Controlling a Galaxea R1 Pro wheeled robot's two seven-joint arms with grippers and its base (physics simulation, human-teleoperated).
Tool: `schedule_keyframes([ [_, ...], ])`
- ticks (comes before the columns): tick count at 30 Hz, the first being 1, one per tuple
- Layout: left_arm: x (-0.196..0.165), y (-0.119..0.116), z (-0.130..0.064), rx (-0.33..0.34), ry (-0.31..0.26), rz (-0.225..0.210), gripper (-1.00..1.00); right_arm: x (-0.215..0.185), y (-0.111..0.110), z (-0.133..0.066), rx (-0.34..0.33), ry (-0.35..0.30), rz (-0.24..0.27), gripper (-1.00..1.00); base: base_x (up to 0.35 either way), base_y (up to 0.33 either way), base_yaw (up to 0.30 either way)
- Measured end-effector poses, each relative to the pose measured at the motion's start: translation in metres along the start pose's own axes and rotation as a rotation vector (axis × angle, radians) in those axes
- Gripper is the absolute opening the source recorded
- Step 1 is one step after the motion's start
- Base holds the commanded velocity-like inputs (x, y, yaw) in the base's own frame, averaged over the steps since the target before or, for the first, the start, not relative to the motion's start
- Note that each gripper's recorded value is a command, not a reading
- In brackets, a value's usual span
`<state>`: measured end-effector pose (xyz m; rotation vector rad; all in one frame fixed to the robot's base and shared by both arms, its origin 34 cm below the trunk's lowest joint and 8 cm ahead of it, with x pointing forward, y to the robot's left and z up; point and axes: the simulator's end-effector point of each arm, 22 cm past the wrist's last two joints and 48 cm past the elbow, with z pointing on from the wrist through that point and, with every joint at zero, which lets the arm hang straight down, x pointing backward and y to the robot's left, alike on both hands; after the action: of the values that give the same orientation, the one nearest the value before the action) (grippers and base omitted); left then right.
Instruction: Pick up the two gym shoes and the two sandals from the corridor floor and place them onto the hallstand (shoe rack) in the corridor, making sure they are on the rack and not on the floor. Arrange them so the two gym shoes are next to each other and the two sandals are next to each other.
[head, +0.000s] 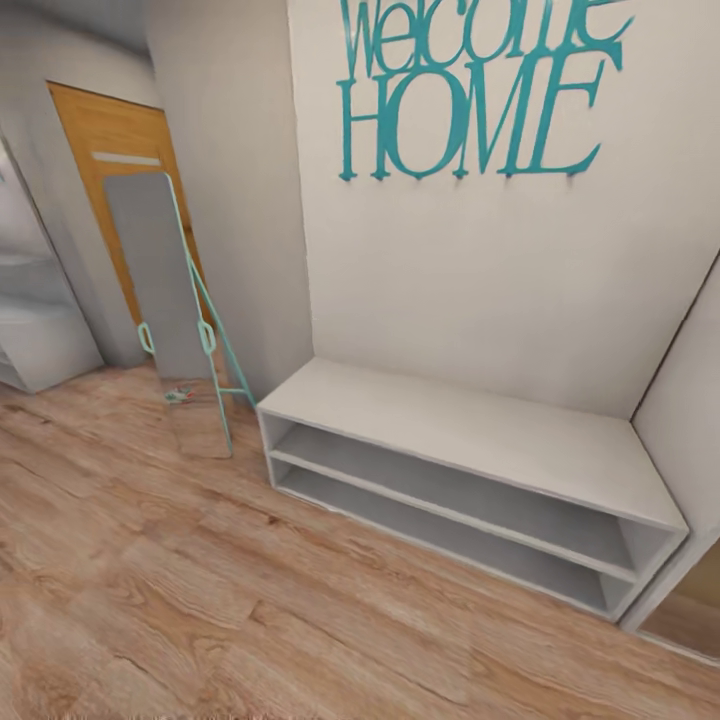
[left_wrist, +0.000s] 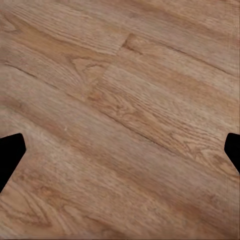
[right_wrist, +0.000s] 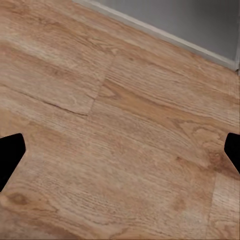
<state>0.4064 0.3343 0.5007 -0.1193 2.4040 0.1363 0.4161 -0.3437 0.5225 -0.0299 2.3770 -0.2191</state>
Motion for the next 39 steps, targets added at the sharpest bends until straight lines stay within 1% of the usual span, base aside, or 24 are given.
schedule_keyframes([
  [4, 0.002, 0.0, 0.0, -0.001, 0.005, 0.001, 1.0, 0.001, 0.0, 0.0, -0.001, 0.002, -0.002, 1.0, 0.076, 0.27, 0.269],
  [9, 0.004, 0.0, -0.001, 0.001, 0.01, 0.003, 1.0, 0.003, 0.0, 0.0, -0.001, 0.006, -0.003, 1.0, 0.041, 0.096, 0.269],
  [39, 0.014, 0.0, -0.001, 0.0, 0.035, 0.007, 1.0, 0.012, 0.003, 0.0, -0.008, 0.029, -0.01, 1.0, 0.004, 0.006, 0.268],
])
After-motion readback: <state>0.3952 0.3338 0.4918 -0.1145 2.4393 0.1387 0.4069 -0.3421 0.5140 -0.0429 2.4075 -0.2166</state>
